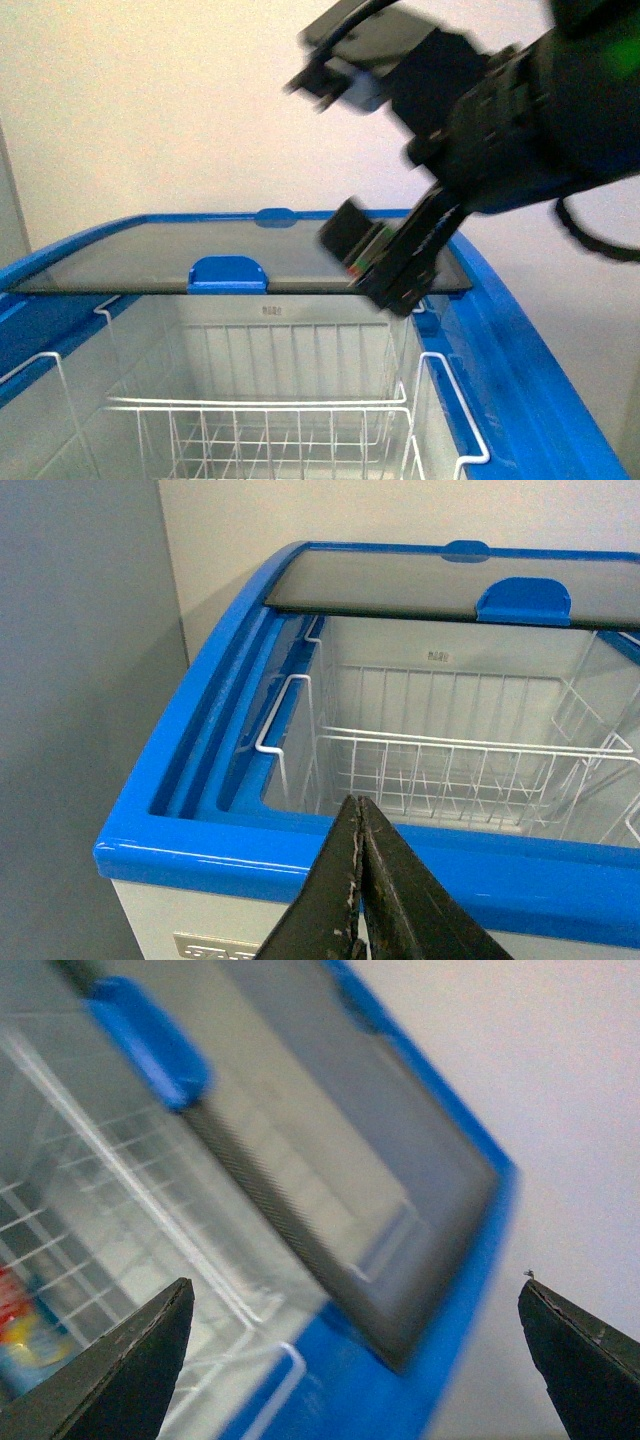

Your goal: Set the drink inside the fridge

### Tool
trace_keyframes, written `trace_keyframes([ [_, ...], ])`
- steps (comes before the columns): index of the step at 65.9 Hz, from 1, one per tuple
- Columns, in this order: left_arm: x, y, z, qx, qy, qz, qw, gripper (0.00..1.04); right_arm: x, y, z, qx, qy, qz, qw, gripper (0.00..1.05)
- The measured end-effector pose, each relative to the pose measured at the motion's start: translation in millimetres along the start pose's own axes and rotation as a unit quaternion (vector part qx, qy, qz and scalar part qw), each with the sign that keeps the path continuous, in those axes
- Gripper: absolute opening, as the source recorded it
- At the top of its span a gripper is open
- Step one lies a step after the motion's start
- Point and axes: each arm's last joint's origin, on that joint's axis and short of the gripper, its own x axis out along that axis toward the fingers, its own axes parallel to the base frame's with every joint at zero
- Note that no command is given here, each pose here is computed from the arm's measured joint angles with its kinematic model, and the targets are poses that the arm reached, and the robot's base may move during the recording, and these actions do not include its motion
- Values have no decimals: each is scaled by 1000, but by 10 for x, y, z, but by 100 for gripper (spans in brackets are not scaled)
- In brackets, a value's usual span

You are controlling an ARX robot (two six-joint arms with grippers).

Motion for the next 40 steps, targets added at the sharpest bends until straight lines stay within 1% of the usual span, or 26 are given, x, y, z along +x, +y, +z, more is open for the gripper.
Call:
trace_keyframes([
  [6, 0, 0, 0, 0, 0, 0, 1000, 3, -251, -319, -116, 56, 42, -86, 994, 97],
  [10, 0, 0, 0, 0, 0, 0, 1000, 3, -410, -446, -205, 89, 65, -124, 986, 97],
  [13, 0, 0, 0, 0, 0, 0, 1000, 3, -593, -530, -298, 123, 84, -152, 977, 97],
  [16, 0, 0, 0, 0, 0, 0, 1000, 3, -754, -566, -372, 153, 100, -167, 969, 97],
  [18, 0, 0, 0, 0, 0, 0, 1000, 3, -841, -572, -409, 164, 109, -171, 965, 97],
  [19, 0, 0, 0, 0, 0, 0, 1000, 3, -929, -571, -444, 183, 116, -176, 960, 97],
  [23, 0, 0, 0, 0, 0, 0, 1000, 3, -1167, -530, -531, 217, 132, -183, 950, 97],
  [27, 0, 0, 0, 0, 0, 0, 1000, 3, -1512, -412, -648, 251, 146, -188, 938, 97],
  [31, 0, 0, 0, 0, 0, 0, 1000, 3, -1871, -268, -733, 287, 146, -197, 926, 97],
  [32, 0, 0, 0, 0, 0, 0, 1000, 3, -1963, -234, -755, 295, 143, -199, 924, 97],
  [35, 0, 0, 0, 0, 0, 0, 1000, 3, -2148, -157, -816, 329, 102, -205, 916, 96],
  [38, 0, 0, 0, 0, 0, 0, 1000, 3, -2216, -125, -858, 363, -5, -174, 915, 87],
  [39, 0, 0, 0, 0, 0, 0, 1000, 3, -2217, -103, -887, 365, -32, -169, 915, 84],
  [40, 0, 0, 1, 0, 0, 0, 1000, 3, -2212, -88, -903, 367, -44, -166, 915, 82],
])
